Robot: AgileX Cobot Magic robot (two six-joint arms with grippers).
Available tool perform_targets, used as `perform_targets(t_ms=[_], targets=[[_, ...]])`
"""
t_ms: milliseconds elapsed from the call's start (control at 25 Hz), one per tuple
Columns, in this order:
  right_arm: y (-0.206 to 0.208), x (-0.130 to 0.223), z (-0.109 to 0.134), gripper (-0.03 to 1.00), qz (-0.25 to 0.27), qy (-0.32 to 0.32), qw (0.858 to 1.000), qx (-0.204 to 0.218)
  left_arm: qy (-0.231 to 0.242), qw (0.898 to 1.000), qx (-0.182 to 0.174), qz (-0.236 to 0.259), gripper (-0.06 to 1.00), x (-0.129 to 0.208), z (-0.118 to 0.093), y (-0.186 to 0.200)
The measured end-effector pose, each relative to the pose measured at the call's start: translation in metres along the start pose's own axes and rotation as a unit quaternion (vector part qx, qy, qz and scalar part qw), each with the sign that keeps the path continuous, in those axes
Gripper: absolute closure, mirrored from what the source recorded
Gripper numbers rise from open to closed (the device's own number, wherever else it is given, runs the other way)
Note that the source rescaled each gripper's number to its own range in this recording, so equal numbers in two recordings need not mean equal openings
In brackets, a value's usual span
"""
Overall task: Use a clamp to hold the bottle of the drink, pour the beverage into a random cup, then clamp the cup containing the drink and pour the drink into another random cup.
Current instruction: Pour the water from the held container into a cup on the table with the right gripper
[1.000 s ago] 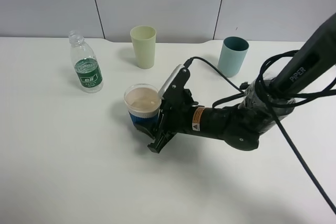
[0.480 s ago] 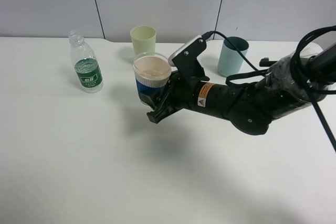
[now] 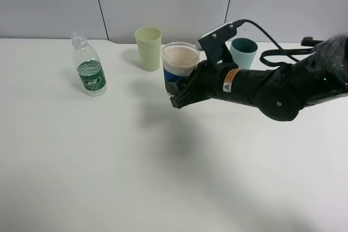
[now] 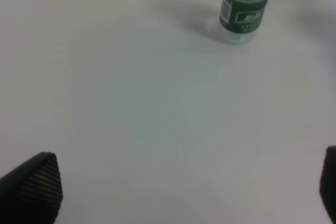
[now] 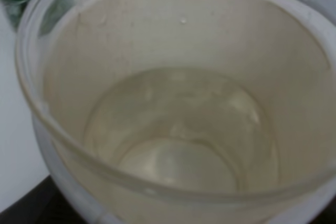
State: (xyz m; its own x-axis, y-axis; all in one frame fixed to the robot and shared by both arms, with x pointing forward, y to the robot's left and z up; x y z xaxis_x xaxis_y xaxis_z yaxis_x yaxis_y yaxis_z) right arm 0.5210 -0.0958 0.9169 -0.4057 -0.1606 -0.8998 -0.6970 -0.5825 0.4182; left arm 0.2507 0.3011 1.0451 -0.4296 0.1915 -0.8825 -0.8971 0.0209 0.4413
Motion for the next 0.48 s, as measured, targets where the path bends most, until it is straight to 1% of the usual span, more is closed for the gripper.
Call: perform_targets(t_ms=[160,240,400,480], targets=[[-0.001,-0.009,-0.022,0.95,0.008,-0.024,0.999,0.024,0.0,1.0,0.0,0.0,-0.06,0.0,0.0,0.0],[-0.004,-0.016,-0.031,0.95,0.025,-0.022,0.999,0.032,0.0,1.0,0.0,0.0,-0.06,0.0,0.0,0.0],[-0.012,-0.043,-0.044,0.95,0.029,-0.006,0.999,0.042,0.0,1.0,0.0,0.0,-0.06,0.0,0.0,0.0],[-0.015,-0.06,-0.048,0.95,0.022,0.006,0.999,0.046,0.0,1.0,0.0,0.0,-0.06,0.0,0.0,0.0]])
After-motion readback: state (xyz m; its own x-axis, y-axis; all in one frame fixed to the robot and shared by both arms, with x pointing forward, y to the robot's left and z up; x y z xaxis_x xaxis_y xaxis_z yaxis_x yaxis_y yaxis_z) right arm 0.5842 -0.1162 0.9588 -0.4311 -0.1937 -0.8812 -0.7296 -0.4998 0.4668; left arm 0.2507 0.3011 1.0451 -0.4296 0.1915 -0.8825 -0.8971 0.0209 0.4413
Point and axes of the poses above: a point on each arm's last joint axis where the gripper is mounted, y pointing back along that axis away from the gripper, z along the wrist's bending axis when the last joint is at zero, x = y × z, the point moved 2 cm from there along -y, pointing out along that axis toward the gripper, and after that the axes turned 11 degrees about -y, right-handed, at the moved point
